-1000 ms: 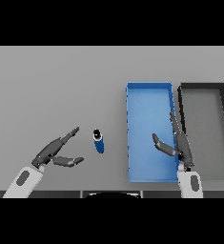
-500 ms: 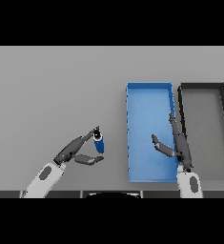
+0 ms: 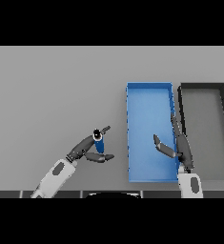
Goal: Pick up the blue pipe and place it into the blue bin.
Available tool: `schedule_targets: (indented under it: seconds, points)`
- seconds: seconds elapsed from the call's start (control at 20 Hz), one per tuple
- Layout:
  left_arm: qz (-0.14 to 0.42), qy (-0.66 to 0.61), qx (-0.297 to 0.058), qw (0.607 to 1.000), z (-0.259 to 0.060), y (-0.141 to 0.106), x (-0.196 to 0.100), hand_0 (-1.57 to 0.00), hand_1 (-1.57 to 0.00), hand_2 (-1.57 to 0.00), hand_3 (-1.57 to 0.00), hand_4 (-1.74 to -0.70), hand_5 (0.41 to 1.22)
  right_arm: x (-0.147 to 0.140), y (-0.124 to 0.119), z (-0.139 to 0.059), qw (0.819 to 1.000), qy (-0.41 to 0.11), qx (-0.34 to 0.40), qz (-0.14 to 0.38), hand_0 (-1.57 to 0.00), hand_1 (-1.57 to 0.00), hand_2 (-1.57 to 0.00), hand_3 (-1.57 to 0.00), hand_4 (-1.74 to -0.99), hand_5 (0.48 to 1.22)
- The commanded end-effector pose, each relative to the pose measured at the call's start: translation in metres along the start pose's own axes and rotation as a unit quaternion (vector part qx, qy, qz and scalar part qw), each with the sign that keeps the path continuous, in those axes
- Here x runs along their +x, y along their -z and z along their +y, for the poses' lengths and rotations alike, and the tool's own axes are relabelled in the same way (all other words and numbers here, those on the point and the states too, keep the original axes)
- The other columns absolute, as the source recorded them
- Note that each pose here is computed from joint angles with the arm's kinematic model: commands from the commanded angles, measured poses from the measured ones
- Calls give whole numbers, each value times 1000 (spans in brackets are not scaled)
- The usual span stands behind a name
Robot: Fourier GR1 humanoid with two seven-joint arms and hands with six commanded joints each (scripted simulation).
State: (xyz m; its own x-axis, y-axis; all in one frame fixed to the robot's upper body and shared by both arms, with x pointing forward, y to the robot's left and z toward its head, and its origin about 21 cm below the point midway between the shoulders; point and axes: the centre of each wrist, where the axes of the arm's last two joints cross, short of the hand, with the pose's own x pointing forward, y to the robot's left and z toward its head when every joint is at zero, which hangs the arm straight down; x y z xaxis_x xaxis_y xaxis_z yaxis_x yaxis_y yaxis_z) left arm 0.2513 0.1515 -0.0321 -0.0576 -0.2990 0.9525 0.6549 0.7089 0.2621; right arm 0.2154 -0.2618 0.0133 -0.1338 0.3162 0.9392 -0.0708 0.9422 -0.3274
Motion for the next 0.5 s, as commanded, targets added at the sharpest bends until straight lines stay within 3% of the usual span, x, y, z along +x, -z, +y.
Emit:
schedule_targets:
  seconds: [0.0,0.1,0.15,0.2,0.3,0.45]
  points:
    - [-15,-3,1,1000,0,3,1,1,1,1,1,-1107,463,-1,1,-1,1000,2,-1,5,1,1,1,1,-1207,650]
    - [-28,-34,5,999,-3,6,1,1,-41,-151,-121,-1186,550,-1,-1,0,1000,4,2,-4,1,1,1,1,-1213,655]
    - [-34,-48,7,998,-5,9,2,-10,-156,-308,-276,-1243,613,-3,-1,-1,1000,7,5,-1,1,1,1,1,-1217,655]
    - [-36,-66,10,997,-7,9,0,-125,-319,-485,-535,-1281,735,-1,1,0,1000,5,1,-1,1,1,1,1,-1220,656]
    - [-45,-80,16,996,-13,10,0,-602,-752,-865,-908,-1439,910,-1,0,0,1000,5,1,-6,1,1,1,1,-1219,657]
    - [-48,-78,6,996,-18,11,4,-1075,-1151,-1210,-1194,-1580,1062,-2,-1,0,1000,15,4,1,1,1,1,1,-1233,660]
